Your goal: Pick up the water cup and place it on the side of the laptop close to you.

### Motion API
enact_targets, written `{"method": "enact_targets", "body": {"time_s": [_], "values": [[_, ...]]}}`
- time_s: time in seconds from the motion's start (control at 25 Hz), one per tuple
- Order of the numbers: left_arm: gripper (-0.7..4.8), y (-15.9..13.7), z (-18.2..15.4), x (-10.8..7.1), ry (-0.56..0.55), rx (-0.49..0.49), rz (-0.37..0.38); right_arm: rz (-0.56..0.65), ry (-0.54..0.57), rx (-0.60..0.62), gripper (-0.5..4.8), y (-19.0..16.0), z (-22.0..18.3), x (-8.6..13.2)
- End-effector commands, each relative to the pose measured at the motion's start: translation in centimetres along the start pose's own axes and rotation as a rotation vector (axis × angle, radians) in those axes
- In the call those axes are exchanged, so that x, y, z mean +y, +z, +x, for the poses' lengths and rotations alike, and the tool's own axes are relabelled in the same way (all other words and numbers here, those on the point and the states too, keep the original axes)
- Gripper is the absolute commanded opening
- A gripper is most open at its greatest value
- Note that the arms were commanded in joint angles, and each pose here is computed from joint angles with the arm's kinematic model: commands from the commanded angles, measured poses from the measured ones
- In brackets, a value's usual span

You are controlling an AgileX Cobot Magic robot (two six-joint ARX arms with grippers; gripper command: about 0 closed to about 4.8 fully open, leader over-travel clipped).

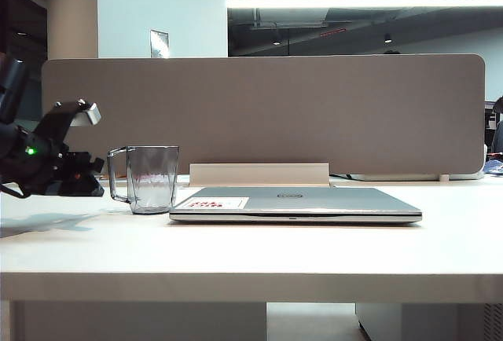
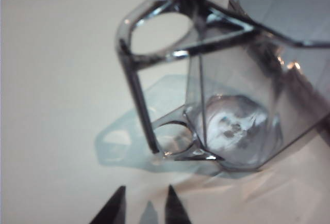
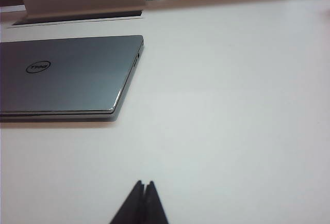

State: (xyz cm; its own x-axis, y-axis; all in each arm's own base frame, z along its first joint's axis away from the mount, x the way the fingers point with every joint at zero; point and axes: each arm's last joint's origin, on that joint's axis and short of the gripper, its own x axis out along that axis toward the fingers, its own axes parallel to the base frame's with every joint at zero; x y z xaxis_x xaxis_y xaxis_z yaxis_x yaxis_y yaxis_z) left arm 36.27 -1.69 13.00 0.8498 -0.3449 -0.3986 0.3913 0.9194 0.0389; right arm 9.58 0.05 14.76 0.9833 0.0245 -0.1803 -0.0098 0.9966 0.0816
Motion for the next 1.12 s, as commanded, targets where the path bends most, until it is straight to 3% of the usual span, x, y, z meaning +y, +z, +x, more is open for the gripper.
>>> {"method": "enact_targets", "body": {"time_s": [0.04, 0.16, 1.12], "values": [[0.99, 0.6, 0.0, -0.1, -0.028, -0.055, 0.038, 0.0, -0.001, -0.003, -0.08, -0.1, 0.0, 0.0], [1.27, 0.8, 0.0, -0.1, -0.036, -0.082, 0.045, 0.0, -0.001, -0.002, -0.08, -0.1, 0.0, 0.0], [1.21, 0.1, 2.1, 0.2, -0.03, -0.183, -0.009, 0.0, -0.001, -0.002, -0.08, -0.1, 0.1, 0.0]]}}
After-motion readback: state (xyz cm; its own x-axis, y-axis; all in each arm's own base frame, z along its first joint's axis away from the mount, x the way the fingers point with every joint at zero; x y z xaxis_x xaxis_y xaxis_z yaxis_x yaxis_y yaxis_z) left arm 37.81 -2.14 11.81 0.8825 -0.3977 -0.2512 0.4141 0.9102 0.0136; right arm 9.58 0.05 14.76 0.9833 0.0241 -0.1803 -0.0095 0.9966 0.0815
